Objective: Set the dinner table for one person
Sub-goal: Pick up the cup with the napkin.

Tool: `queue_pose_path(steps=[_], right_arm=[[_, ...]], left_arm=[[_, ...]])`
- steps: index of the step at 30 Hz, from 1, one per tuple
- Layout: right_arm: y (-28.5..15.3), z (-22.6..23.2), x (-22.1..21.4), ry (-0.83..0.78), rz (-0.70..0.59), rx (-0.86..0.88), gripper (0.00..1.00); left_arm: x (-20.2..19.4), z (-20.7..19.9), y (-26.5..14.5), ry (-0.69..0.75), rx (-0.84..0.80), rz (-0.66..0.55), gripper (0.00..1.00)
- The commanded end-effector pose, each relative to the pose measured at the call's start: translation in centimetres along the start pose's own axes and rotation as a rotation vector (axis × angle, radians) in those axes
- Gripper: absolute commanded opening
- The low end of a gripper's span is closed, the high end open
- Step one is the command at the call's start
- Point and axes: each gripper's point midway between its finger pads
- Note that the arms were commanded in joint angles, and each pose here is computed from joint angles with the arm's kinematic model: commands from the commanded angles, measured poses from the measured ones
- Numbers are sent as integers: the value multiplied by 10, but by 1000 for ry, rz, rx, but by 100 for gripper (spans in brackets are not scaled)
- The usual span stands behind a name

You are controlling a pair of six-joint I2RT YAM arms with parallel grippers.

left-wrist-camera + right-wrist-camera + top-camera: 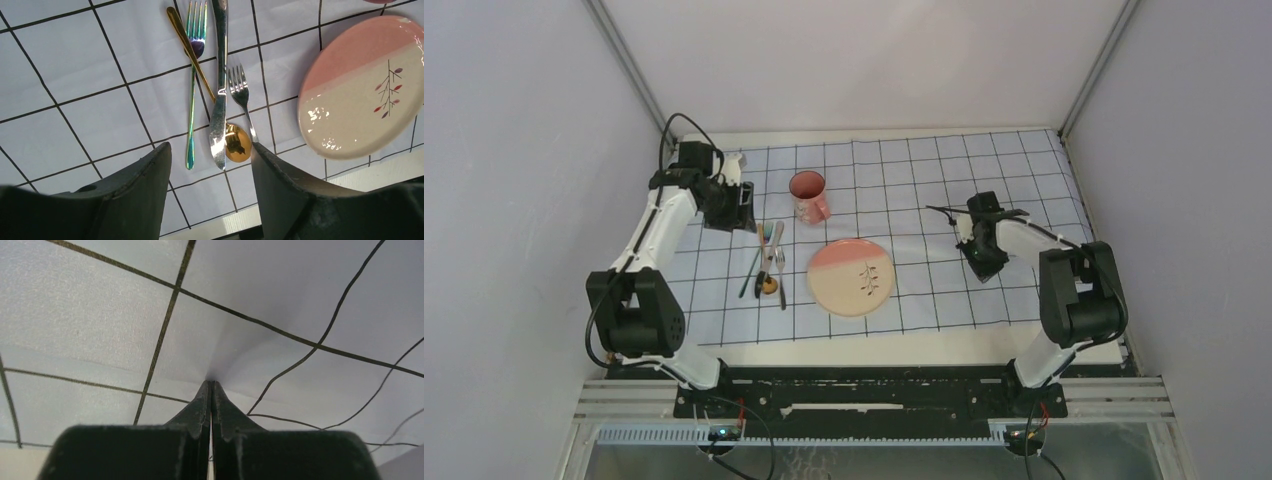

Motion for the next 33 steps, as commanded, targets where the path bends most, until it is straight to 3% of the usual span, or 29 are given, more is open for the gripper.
queue_pose_path(steps=[1,13,19,27,33], right_arm=[[8,9,2,-51,25,-26,0],[22,35,-40,-142,232,43,0],[20,37,-58,-214,270,67,0],[1,67,-60,-347,114,261,0],[-14,68,-56,-386,52,251,0]], left_arm=[[9,-4,-22,6,17,-74,64],[2,-8,-29,29,13,-71,64],[1,-8,-35,40,14,-65,64],[1,-8,-37,41,22,-71,64],[2,-7,-34,37,20,-65,64]])
Point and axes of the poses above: each gripper's point midway between its finger pads, its own y axis out along the fingers, its own z axis along the line the jaws close on, x = y × z, and after that the axes turned 6 degrees about y, right-handed
